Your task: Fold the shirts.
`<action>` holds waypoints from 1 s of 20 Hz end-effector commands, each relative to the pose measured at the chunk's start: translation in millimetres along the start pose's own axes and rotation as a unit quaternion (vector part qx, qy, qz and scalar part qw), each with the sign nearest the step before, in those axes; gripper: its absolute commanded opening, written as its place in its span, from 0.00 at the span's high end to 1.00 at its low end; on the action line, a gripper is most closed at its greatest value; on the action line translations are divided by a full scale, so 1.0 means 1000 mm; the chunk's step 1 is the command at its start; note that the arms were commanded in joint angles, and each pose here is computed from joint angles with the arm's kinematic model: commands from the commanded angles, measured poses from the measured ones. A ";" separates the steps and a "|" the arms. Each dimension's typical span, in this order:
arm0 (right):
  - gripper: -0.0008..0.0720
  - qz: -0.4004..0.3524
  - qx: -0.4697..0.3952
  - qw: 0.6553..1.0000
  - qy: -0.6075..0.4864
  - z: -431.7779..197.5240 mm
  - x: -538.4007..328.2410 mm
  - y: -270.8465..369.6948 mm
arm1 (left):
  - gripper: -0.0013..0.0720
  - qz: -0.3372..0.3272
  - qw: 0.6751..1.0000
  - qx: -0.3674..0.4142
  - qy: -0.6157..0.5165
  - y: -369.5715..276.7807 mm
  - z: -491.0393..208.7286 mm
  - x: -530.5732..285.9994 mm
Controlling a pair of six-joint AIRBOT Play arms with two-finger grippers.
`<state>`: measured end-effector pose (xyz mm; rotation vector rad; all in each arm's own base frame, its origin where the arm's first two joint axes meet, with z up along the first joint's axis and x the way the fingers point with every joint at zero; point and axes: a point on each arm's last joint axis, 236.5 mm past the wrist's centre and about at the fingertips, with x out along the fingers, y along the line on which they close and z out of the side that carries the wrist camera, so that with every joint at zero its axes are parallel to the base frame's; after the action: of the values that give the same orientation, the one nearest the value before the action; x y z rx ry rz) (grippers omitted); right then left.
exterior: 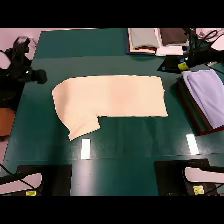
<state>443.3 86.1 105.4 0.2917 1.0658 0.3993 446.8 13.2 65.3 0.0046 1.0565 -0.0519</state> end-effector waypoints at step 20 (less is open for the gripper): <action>0.49 -0.011 0.027 1.000 0.004 -0.060 -0.015 -0.006 | 0.95 -0.218 0.942 -0.221 0.129 -0.070 -0.146 0.066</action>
<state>391.2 83.5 91.6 0.3219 1.0566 0.3609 346.6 -49.2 -68.7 -0.6322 1.3111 -0.1874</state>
